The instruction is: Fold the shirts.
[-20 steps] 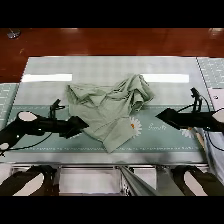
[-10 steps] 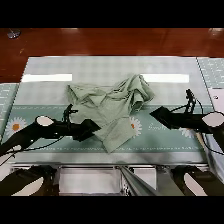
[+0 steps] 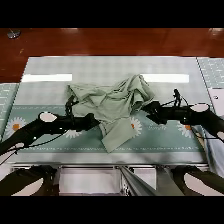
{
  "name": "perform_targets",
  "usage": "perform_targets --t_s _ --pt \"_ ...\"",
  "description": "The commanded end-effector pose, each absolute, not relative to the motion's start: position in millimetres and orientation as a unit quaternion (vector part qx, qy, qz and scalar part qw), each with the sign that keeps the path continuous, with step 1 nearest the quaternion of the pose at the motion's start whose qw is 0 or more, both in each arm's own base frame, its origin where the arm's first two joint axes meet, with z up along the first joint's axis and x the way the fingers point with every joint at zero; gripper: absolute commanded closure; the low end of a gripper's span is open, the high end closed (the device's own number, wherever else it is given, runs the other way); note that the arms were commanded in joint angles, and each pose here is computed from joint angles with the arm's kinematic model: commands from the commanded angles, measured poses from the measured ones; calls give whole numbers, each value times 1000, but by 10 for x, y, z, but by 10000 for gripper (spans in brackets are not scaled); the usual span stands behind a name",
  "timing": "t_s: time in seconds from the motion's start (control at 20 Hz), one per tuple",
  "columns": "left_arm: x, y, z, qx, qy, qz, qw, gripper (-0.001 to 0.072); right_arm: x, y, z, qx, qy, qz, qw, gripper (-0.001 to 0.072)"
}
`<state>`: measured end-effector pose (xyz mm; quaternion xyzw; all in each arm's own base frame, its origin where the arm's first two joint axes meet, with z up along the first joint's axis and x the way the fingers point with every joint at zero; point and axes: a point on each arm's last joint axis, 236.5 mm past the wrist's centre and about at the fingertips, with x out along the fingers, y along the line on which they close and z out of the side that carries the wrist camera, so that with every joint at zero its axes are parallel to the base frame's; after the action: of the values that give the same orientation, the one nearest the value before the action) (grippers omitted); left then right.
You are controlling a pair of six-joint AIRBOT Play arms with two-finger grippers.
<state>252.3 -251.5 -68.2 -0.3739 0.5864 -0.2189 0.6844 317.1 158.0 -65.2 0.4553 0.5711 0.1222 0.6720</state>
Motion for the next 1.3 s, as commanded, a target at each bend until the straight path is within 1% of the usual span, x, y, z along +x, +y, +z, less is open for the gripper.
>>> perform_targets --t_s 0.0,0.1,0.25,0.3,0.45,0.5,0.55,0.6,0.7,0.75,0.8,0.85,0.95,1.05,1.1,1.15,1.2,1.25 --pt "2547 -2546 -634 -370 581 -230 688 688 3368 1647 -741 467 582 130 653 114" --pt "2548 -2545 -635 -370 581 -230 688 688 3426 1646 -803 459 593 121 651 114" --pt "2548 -2545 -635 -370 581 -230 688 688 3364 1727 -985 400 637 101 651 114" --pt "2548 -2545 -635 -370 581 -230 688 688 3420 1780 -977 393 636 100 656 114" --pt "2548 -2545 -635 -370 581 -230 688 688 3732 1814 -891 406 606 73 680 125" --pt "2548 -2545 -635 -370 581 -230 688 688 3761 1796 -905 410 606 60 679 184" --pt "2548 -2545 -635 -370 581 -230 688 688 3768 1793 -913 408 608 59 678 209" --pt "2548 -2545 -635 -370 581 -230 688 688 3758 1801 -922 407 611 60 676 215" --pt "2548 -2545 -635 -370 581 -230 688 688 3748 1802 -971 407 616 58 672 272" --pt "2548 -2545 -635 -370 581 -230 688 688 3746 1815 -983 409 617 59 670 359" --pt "2548 -2545 -635 -370 581 -230 688 688 3744 1835 -982 402 616 67 674 528" --pt "2547 -2546 -634 -370 581 -230 687 688 3751 1876 -952 391 614 84 681 682" --pt "2547 -2556 -609 -370 580 -234 687 688 3802 1964 -781 375 612 122 686 686" --pt "2519 -2608 -391 -333 576 -293 687 690 3912 2007 -399 329 606 171 704 686" --pt "2568 -2577 -224 -308 569 -316 694 690 4040 1961 -101 292 587 187 731 686" --pt "2744 -2489 50 -288 541 -332 717 690 4203 1867 239 260 560 187 764 687" --pt "3004 -2365 418 -287 496 -336 748 690 4402 1729 678 237 517 180 802 686" --pt "3309 -2170 914 -298 435 -329 783 690 4602 1559 1263 224 457 174 843 686"
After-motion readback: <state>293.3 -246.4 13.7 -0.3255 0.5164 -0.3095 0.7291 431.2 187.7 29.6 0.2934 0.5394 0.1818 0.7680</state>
